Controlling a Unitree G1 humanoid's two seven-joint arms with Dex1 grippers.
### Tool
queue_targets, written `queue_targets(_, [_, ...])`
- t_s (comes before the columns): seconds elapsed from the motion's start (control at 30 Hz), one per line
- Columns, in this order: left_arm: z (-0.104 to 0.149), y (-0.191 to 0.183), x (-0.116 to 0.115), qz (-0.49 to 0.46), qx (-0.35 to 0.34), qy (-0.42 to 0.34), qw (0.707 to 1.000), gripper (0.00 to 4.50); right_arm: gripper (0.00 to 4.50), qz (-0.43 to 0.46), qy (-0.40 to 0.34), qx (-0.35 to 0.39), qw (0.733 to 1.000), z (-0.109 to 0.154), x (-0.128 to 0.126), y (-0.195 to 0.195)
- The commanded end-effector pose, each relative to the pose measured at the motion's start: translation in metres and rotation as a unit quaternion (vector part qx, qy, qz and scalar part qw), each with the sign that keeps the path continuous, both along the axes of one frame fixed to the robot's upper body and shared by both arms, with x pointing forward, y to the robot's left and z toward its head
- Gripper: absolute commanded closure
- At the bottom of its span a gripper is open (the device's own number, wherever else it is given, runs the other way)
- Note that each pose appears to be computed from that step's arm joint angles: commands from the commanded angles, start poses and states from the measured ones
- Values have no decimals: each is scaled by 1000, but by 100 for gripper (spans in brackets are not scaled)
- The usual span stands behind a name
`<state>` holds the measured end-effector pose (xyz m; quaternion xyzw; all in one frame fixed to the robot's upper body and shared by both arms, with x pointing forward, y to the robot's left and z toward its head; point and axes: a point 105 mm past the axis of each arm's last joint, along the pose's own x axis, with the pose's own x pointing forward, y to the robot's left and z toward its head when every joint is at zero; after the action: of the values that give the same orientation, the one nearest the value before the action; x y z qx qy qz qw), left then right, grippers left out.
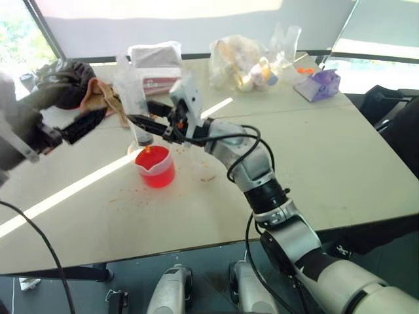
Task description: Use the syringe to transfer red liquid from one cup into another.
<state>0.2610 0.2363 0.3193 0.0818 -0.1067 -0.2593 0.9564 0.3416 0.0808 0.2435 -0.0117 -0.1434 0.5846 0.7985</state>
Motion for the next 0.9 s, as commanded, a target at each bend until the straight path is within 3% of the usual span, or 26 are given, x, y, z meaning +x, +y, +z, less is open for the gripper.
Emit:
queue_targets(0.03, [17, -14, -4, -49, -12, 10, 999, 0, 315, -1, -44, 1, 999, 2, -3, 5])
queue_targets(0.13, [25, -21, -6, -81, -24, 25, 996, 0, 315, -4, -48, -4, 999, -3, -3, 5])
queue_targets(0.3, [20, -21, 4, -69, 28, 33, 997, 0, 315, 7, -34, 5, 999, -2, -8, 5])
queue_targets(0.43, [22, -13, 13, -53, 30, 23, 998, 0, 315, 16, -26, 7, 1000, -1, -14, 6])
queue_targets(0.9, [4, -7, 34, -41, 46, 32, 998, 0, 315, 44, -6, -8, 999, -4, -29, 6])
